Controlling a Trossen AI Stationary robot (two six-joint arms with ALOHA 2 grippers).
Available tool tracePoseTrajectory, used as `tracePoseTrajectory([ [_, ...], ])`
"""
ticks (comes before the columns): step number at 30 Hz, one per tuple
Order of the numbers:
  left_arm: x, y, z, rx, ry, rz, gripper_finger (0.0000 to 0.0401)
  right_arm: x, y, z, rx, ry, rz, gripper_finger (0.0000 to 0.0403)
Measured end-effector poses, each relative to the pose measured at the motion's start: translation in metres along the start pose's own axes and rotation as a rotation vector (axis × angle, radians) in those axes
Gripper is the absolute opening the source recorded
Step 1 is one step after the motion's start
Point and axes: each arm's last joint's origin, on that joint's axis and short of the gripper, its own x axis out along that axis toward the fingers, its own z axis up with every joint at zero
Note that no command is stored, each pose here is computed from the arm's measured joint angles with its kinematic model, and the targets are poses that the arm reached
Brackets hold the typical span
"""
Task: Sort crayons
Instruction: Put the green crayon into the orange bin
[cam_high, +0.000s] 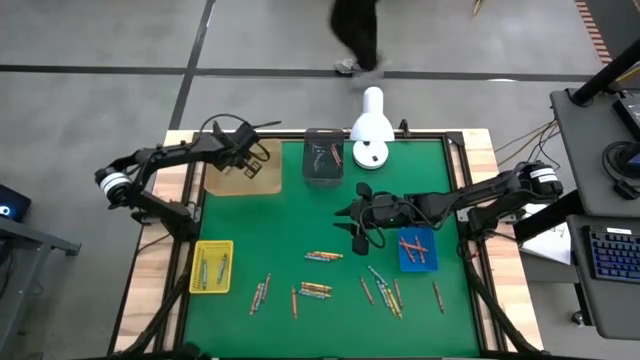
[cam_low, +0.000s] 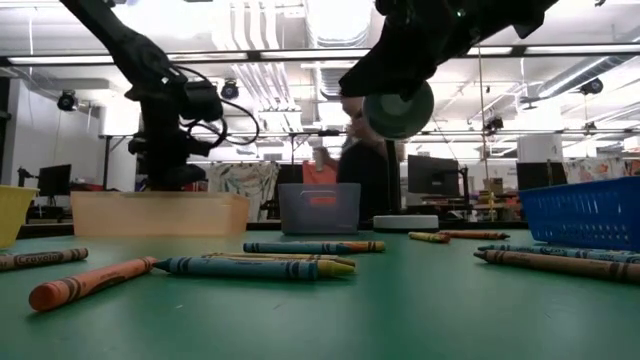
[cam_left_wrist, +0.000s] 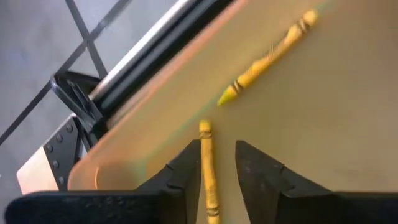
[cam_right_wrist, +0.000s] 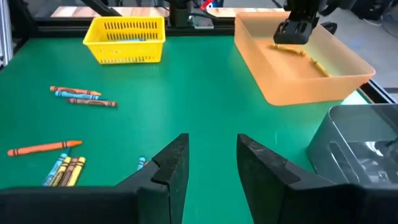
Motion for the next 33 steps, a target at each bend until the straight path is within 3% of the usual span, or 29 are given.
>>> tracePoseTrajectory([
  [5, -0.006, 0.001, 0.005, -0.032, -0.066, -0.027, 0.0088, 0.0, 0.0, 0.0, 0.017, -0.002, -0.001, 0.0116],
  [9, -0.013, 0.001, 0.01, -0.059, -0.131, -0.104, 0.0088, 0.0, 0.0, -0.002, 0.104, 0.021, -0.003, 0.0109],
  [15, -0.031, -0.002, 0.019, -0.036, -0.334, -0.258, 0.0088, -0.004, 0.0, -0.003, 0.393, 0.064, 0.016, 0.0095],
  [21, -0.057, -0.013, 0.015, -0.013, -0.559, -0.528, 0.0088, -0.007, 0.004, 0.013, 0.594, 0.078, 0.116, 0.0076],
  [29, -0.087, -0.042, -0.003, -0.081, -0.769, -0.799, 0.0088, -0.011, 0.017, 0.036, 0.625, 0.03, 0.172, 0.0061],
  [33, -0.096, -0.058, -0.013, -0.085, -0.854, -0.895, 0.0088, -0.008, 0.032, 0.035, 0.533, 0.039, 0.185, 0.0061],
])
